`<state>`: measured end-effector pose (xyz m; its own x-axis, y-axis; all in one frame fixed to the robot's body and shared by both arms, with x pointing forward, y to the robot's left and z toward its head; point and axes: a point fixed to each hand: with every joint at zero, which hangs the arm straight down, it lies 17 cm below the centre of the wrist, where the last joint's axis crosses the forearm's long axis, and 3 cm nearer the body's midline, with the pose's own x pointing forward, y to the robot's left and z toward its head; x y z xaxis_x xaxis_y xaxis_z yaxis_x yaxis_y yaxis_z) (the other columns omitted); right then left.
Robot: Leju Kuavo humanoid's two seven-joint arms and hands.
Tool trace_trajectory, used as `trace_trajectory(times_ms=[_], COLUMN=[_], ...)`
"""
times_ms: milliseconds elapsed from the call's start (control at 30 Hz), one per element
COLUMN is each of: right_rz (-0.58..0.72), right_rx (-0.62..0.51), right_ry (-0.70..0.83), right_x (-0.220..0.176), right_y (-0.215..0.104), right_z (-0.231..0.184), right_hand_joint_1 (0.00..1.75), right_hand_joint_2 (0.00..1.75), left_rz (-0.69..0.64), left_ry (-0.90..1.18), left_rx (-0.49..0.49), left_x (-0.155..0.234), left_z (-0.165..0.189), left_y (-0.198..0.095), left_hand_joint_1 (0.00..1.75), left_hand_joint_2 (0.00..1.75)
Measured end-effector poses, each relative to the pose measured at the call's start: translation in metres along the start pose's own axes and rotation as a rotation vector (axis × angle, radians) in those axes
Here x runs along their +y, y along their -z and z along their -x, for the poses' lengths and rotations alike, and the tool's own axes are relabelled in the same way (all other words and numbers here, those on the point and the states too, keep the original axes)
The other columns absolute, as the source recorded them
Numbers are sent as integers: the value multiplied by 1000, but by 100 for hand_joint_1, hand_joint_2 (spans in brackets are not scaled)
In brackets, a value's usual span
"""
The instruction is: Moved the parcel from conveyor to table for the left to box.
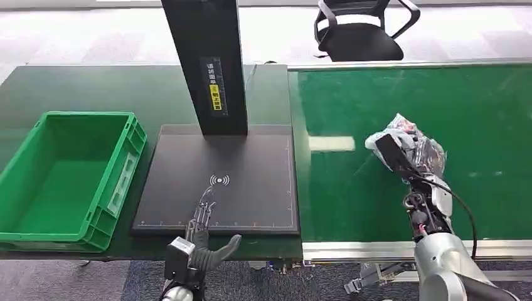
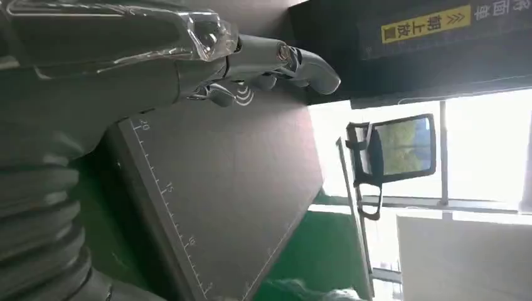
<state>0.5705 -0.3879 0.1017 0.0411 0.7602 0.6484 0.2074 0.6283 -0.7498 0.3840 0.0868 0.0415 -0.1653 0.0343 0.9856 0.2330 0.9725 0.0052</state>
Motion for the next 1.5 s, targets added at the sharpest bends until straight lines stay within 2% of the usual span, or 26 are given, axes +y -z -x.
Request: trace_trajectory(times_ms=[67, 100, 300, 467, 633, 733, 867, 933, 1033, 1167, 1300, 1500], right_rz=[126, 158, 240, 386, 428, 346, 82, -24, -109, -172, -282, -420], right_rx=[-100, -121, -161, -193, -315, -439, -591, -638, -679, -616, -545, -370], right_ry=[169, 202, 283, 478, 624, 708, 869, 940, 1033, 1240, 1343, 1281], right_x=[-28, -36, -54, -82, -92, -78, -18, 7, 27, 34, 47, 93], right_y=[10, 13, 19, 11, -6, -16, -38, -51, -64, -61, -57, -57], right_z=[-32, -41, -63, -75, -121, -176, -270, -311, -370, -426, -458, -467], right_hand_joint_1=[175, 175, 175, 175, 175, 175, 175, 175, 175, 175, 175, 175], right_hand_joint_2=[175, 175, 175, 175, 175, 175, 175, 175, 175, 175, 175, 175], left_rz=[-13, -16, -25, -45, -49, -49, -34, -28, -18, -3, 13, 19], left_ry=[7, 10, 10, 9, 13, 14, 21, 25, 30, 34, 29, 32], left_rx=[-1, -1, -1, 0, 1, 0, -2, -2, -4, -7, -7, -5], left_x=[2, 3, 5, 8, 9, 9, 6, 5, 3, 0, -5, -7], left_z=[0, 0, 0, 0, 1, 1, 0, 0, 0, -1, -1, 0], left_y=[0, 0, 1, 1, 1, 1, 1, 1, 1, 1, 1, 1], left_hand_joint_1=[0, 0, 0, 0, 0, 0, 0, 0, 0, 0, 0, 0], left_hand_joint_2=[175, 175, 175, 175, 175, 175, 175, 175, 175, 175, 175, 175])
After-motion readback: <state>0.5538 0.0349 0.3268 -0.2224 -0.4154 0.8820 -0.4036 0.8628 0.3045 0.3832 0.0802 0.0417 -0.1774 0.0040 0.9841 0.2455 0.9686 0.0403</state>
